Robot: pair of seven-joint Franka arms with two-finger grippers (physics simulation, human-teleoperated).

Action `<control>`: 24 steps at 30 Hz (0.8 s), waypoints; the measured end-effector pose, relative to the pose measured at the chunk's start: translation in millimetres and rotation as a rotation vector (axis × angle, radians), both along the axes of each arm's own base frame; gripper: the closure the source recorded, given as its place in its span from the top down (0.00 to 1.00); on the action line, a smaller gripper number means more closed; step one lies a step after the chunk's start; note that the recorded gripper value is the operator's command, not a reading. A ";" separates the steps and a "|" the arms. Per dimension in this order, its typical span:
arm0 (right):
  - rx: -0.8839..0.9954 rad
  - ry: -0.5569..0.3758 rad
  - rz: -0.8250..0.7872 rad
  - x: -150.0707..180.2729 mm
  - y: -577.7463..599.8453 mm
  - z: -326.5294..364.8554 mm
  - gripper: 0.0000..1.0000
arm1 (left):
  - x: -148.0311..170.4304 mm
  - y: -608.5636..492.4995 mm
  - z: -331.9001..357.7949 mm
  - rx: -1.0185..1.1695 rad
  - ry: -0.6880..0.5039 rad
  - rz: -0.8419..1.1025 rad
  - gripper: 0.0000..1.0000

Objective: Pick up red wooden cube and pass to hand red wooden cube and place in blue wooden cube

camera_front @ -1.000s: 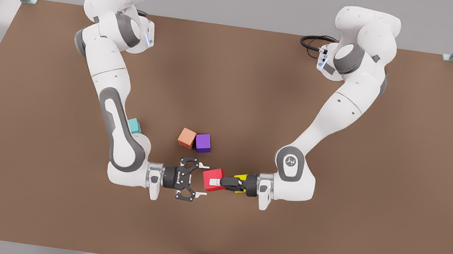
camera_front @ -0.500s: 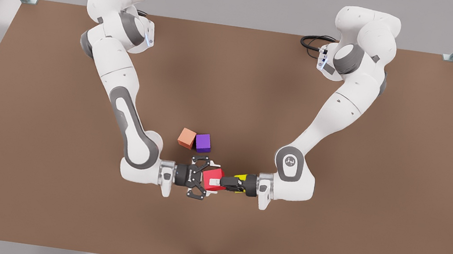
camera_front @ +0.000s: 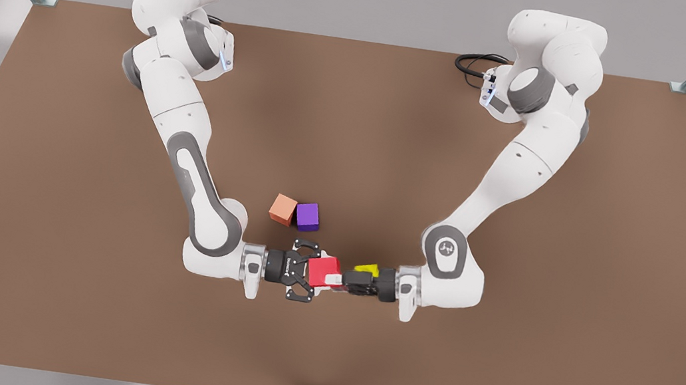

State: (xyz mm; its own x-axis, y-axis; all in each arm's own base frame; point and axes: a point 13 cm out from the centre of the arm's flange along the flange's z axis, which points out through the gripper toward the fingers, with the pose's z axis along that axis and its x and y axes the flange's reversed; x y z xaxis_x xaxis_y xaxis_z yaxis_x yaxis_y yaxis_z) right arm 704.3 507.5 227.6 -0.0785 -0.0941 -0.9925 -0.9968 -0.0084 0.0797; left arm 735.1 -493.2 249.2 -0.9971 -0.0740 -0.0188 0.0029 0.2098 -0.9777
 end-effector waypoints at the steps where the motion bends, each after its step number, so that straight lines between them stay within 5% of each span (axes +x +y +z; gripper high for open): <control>1: 0.000 0.000 -0.001 0.2 -0.3 -0.1 0.55 | 8.4 16.7 -0.4 0.001 -0.002 0.011 1.00; 7: -0.084 -0.018 -0.036 29.1 -64.3 -29.3 0.55 | 57.5 200.1 20.5 0.085 -0.078 0.011 1.00; 10: -0.271 -0.073 -0.022 48.5 -136.6 -57.4 0.55 | 27.3 301.7 94.4 0.524 -0.277 -0.206 1.00; 14: -0.632 -0.158 0.057 61.3 -240.2 -46.2 0.55 | -28.4 412.7 95.3 1.107 -0.182 -0.389 1.00; 16: -0.789 -0.159 0.105 53.3 -262.6 -29.4 0.55 | -108.8 444.1 82.4 1.286 -0.032 -0.380 1.00; 24: -1.453 0.034 0.232 -40.7 -353.8 -30.5 0.54 | -80.5 475.0 143.4 1.272 0.014 -0.192 1.00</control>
State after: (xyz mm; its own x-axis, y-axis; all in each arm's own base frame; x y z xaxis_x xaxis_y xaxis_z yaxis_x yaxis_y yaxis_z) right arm 663.5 153.7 197.0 0.0563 -0.9983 -0.0151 -0.9819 -0.0581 0.1802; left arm 654.6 -18.2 392.6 -0.9905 0.1317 0.0404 0.1276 0.9876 -0.0918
